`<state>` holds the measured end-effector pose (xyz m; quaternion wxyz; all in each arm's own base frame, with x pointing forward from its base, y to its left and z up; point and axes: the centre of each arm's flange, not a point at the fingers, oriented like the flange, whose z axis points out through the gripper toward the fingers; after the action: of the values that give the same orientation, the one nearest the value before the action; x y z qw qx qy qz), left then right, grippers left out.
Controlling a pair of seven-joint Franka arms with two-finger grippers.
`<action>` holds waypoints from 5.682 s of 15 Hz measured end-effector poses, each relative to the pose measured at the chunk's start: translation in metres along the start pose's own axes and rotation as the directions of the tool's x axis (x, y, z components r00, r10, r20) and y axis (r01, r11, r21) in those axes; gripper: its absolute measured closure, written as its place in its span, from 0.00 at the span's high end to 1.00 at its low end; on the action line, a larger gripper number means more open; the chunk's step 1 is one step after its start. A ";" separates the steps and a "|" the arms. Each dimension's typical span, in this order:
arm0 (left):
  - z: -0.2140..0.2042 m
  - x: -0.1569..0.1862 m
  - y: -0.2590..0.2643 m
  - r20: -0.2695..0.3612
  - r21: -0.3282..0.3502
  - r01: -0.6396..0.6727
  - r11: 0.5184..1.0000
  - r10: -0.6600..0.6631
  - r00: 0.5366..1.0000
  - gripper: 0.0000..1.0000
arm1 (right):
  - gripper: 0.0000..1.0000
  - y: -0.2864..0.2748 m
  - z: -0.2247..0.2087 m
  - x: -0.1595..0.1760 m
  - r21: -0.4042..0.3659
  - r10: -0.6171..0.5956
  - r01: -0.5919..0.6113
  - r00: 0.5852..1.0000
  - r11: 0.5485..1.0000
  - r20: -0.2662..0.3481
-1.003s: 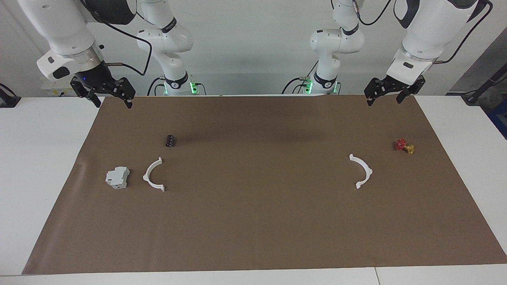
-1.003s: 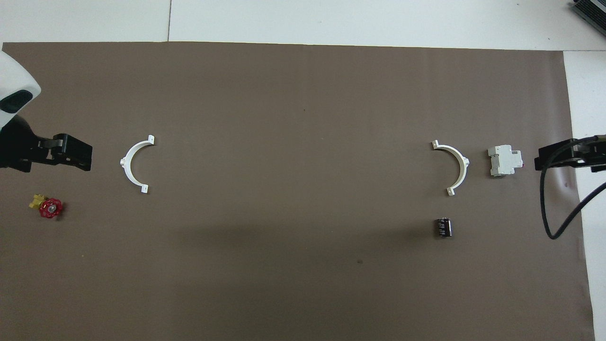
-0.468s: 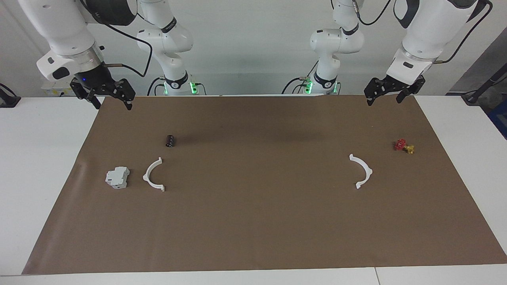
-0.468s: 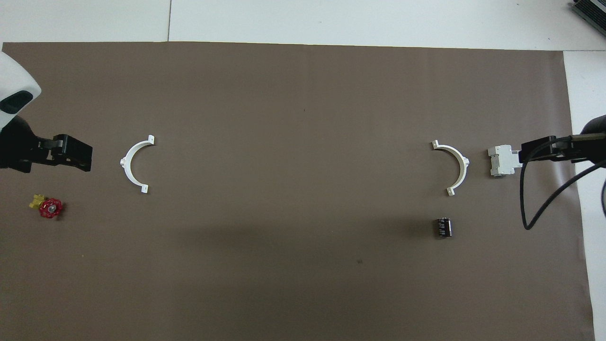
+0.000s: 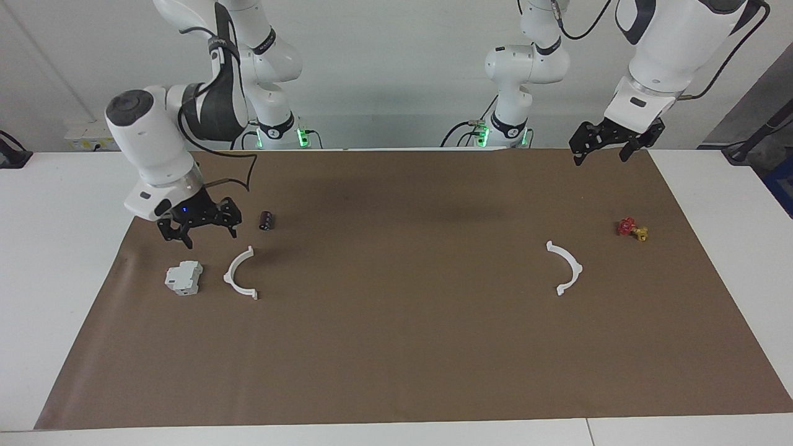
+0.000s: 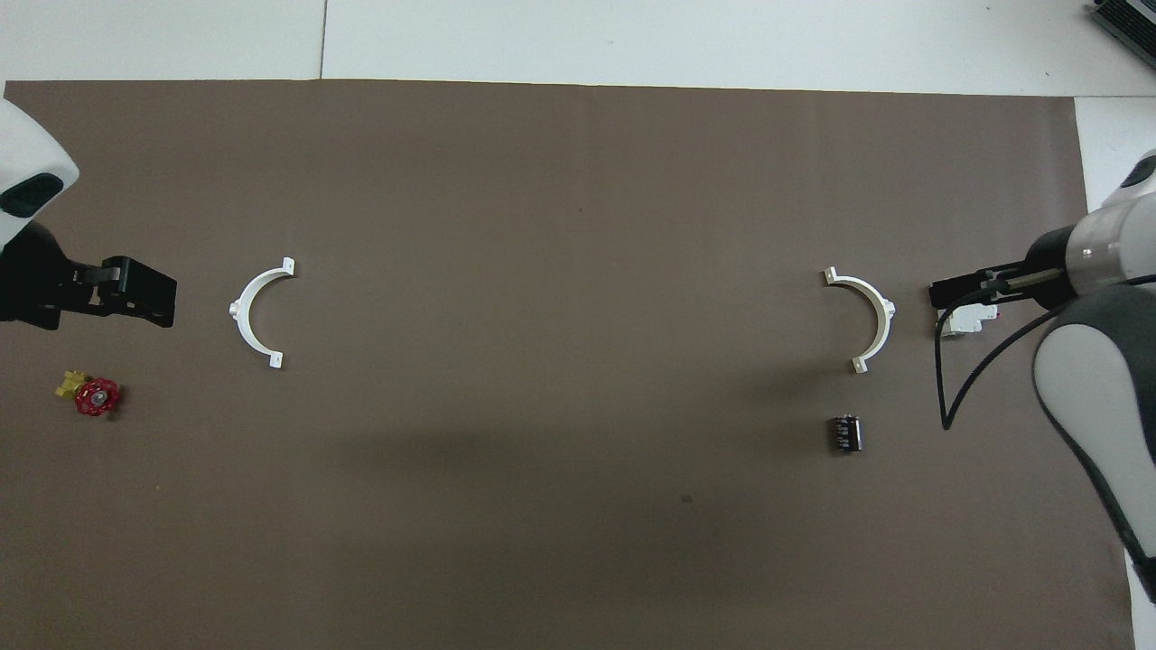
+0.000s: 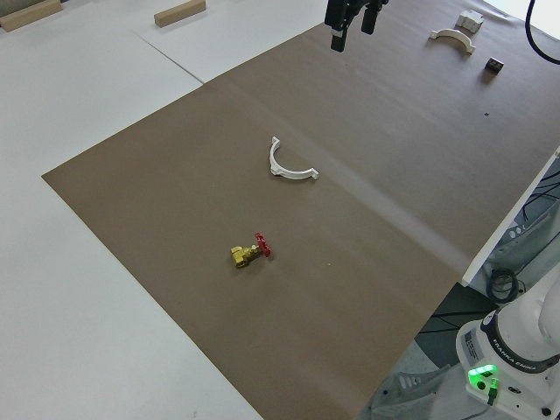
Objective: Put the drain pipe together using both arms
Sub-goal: 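Grasp the white clamp half with the right gripper and lift it, then carry the clamp half toward the table center with the right gripper, then release the clamp half at center and withdraw the right gripper, then reach the left gripper to the other white clamp half and grasp it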
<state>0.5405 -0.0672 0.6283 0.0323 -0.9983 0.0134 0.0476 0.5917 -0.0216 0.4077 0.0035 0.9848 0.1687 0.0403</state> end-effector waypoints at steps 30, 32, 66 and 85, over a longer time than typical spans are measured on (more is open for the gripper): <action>0.000 0.000 0.000 0.000 0.000 0.000 1.000 0.000 1.000 1.00 | 0.20 -0.123 0.036 0.070 0.077 0.362 -0.363 0.932 0.928 0.034; 0.000 0.000 0.000 0.000 0.000 0.000 1.000 0.000 1.000 1.00 | 0.20 -0.172 0.037 0.078 0.076 0.409 -0.411 0.912 0.908 0.044; 0.000 0.000 0.000 0.000 0.000 0.000 1.000 0.000 1.000 1.00 | 1.00 -0.229 -0.005 0.103 0.033 0.459 -0.460 0.888 0.888 0.029; 0.063 0.021 -0.055 -0.248 -0.038 0.097 0.995 -0.103 0.963 1.00 | 1.00 0.030 -0.177 -0.037 -0.056 0.461 -0.458 0.873 0.887 0.160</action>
<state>0.5573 -0.0090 0.5667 0.0203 -0.9960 -0.0338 -0.0801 0.5525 -0.0633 0.5820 0.0163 0.9964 -0.0714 -0.0425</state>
